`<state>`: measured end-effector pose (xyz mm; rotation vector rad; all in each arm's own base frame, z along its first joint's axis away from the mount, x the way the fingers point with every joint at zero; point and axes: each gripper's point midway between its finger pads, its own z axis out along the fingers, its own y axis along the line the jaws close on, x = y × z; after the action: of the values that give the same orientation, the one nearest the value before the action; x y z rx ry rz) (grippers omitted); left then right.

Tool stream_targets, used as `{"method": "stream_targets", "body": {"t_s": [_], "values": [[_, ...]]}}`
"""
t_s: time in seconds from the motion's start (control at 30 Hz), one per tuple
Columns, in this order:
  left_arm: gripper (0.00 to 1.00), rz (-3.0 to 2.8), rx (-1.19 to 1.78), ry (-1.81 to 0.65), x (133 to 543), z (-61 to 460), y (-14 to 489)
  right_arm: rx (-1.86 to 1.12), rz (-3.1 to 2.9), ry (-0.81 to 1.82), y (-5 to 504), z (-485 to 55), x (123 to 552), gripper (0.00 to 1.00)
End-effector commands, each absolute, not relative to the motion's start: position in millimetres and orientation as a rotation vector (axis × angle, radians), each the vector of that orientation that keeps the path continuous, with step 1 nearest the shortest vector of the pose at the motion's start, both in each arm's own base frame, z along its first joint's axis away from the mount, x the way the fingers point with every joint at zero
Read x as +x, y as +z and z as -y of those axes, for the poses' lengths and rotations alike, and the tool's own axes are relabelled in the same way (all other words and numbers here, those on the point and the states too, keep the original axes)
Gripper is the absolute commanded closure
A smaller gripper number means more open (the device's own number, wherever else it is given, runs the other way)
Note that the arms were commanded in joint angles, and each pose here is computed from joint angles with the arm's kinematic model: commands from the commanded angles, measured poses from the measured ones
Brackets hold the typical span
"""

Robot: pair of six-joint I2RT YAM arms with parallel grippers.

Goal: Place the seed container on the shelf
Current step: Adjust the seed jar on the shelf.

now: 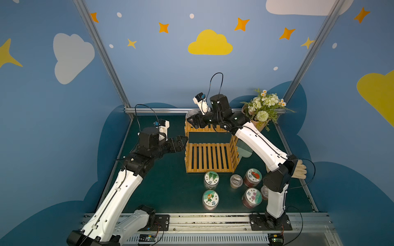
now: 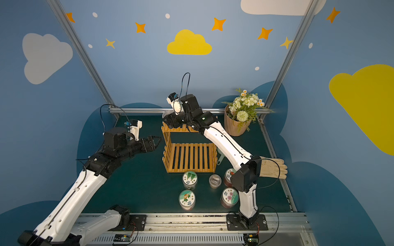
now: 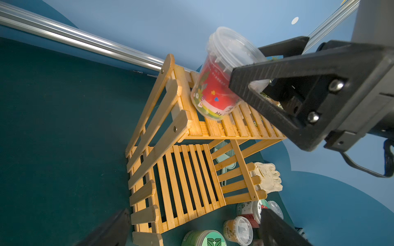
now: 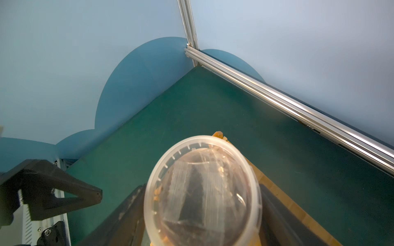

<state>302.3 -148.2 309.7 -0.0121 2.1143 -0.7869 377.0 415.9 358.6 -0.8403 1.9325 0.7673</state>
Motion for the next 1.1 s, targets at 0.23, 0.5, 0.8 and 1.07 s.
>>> {"method": "stream_targets", "body": {"t_s": [0.23, 0.5, 0.8, 1.07], "values": [[0.00, -2.088, -0.012, -0.787, 302, 146, 319, -0.821, -1.922, 0.777, 367, -413, 375, 0.22], [0.00, -2.094, -0.015, -0.779, 301, 145, 317, -0.814, -1.922, 0.806, 360, -418, 377, 0.23], [0.00, -2.094, -0.011, -0.785, 302, 147, 317, -0.814, -1.907, 0.808, 356, -421, 381, 0.23], [0.00, -2.101, -0.009, -0.781, 303, 146, 314, -0.820, -1.915, 0.810, 351, -420, 379, 0.17]]}}
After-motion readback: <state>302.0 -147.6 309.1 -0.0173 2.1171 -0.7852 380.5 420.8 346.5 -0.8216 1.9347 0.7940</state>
